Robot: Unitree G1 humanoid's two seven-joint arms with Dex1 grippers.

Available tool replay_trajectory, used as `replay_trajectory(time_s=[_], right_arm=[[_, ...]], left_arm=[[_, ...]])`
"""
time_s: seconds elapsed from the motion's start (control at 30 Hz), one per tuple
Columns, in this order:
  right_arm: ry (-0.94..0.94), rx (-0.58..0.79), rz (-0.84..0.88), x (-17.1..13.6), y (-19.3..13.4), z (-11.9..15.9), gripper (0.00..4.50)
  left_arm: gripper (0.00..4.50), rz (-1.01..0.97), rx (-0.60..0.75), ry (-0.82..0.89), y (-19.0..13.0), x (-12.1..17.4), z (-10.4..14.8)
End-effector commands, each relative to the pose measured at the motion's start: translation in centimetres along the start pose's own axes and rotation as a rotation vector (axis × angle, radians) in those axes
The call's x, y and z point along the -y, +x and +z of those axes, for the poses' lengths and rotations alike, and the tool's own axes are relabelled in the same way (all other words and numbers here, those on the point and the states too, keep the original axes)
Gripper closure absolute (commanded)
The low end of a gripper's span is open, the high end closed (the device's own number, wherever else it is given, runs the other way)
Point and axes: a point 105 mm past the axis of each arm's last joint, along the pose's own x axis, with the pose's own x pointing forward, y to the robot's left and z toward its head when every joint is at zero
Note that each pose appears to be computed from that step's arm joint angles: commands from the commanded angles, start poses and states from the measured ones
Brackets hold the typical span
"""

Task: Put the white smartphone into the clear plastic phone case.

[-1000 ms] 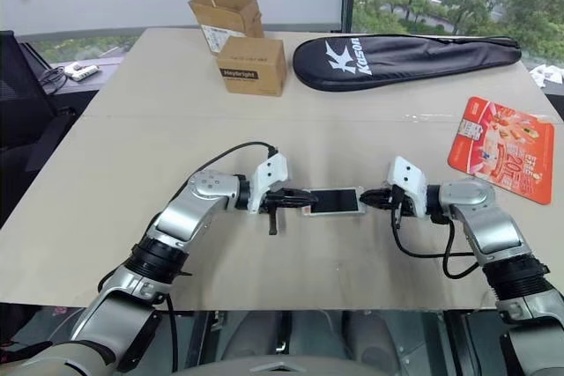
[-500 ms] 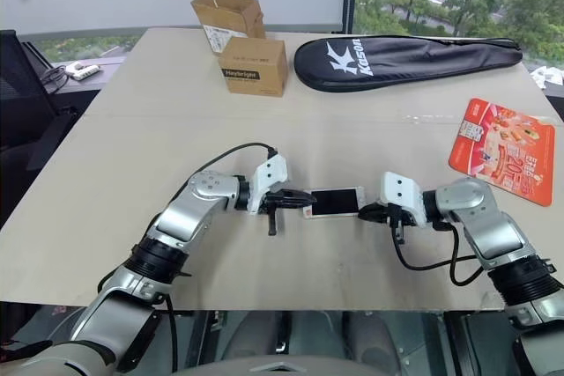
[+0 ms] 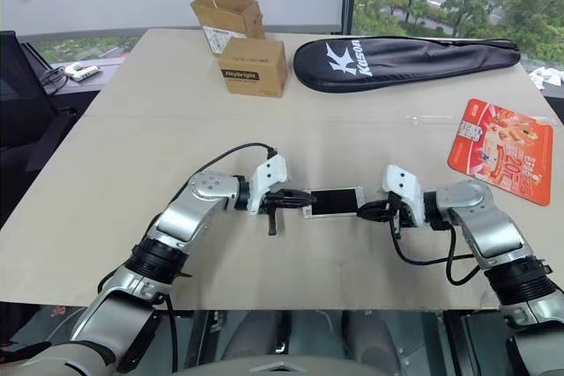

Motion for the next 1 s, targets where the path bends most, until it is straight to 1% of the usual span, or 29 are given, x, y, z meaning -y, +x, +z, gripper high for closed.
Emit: replay_trajectory(time_s=[0.03, 0.17, 0.27, 0.37, 0.43, 0.57, 0.63, 0.67, 0.77, 0.8, 0.83, 0.93, 0.97, 1.0], right_arm=[[0.181, 0.073, 0.004, -0.1, -0.5, 0.5, 4.48], [0.314, 0.096, -0.048, 0.4, -1.4, 0.7, 4.48], [0.352, 0.124, -0.042, 0.0, -2.2, 1.1, 4.48], [0.327, 0.246, -0.035, -0.3, -3.6, 2.6, 4.48], [0.242, 0.312, -0.059, -0.3, -4.7, 3.0, 4.48], [0.106, 0.274, -0.129, -0.2, -6.3, 1.0, 4.48], [0.05, 0.278, -0.161, 0.0, -6.9, 0.2, 4.48], [0.024, 0.286, -0.202, 0.5, -7.4, -0.2, 4.48], [-0.034, 0.232, -0.282, 1.5, -8.9, -2.5, 4.48], [-0.055, 0.235, -0.311, 1.8, -9.4, -2.8, 4.48], [-0.07, 0.243, -0.331, 2.0, -9.7, -2.9, 4.48], [0.001, 0.275, -0.319, 2.4, -10.5, -3.1, 4.48], [-0.001, 0.272, -0.317, 2.6, -10.8, -3.1, 3.9], [-0.009, 0.268, -0.317, 2.6, -11.0, -3.1, 3.59]], left_arm=[[4.5, 0.05, 0.103, 0.034, -1.0, -0.7, 2.1], [4.5, 0.089, 0.109, 0.048, -2.3, -1.3, 2.2], [4.5, 0.122, 0.132, 0.049, -3.6, -1.5, 2.5], [4.5, 0.156, 0.159, 0.046, -5.3, -1.2, 2.6], [4.5, 0.182, 0.157, 0.039, -6.4, -0.9, 2.1], [4.5, 0.237, 0.158, 0.01, -8.0, 0.1, 1.1], [4.5, 0.26, 0.159, -0.009, -8.6, 0.5, 0.6], [4.5, 0.278, 0.151, -0.018, -9.0, 0.8, 0.3], [4.5, 0.341, 0.122, -0.06, -10.5, 1.4, -1.3], [4.5, 0.369, 0.114, -0.079, -11.1, 1.6, -1.8], [4.5, 0.387, 0.108, -0.091, -11.5, 1.7, -2.1], [4.5, 0.393, 0.084, -0.131, -12.7, 2.7, -3.0], [3.98, 0.399, 0.068, -0.132, -13.0, 3.0, -3.3], [3.71, 0.405, 0.057, -0.13, -13.2, 3.1, -3.5]])
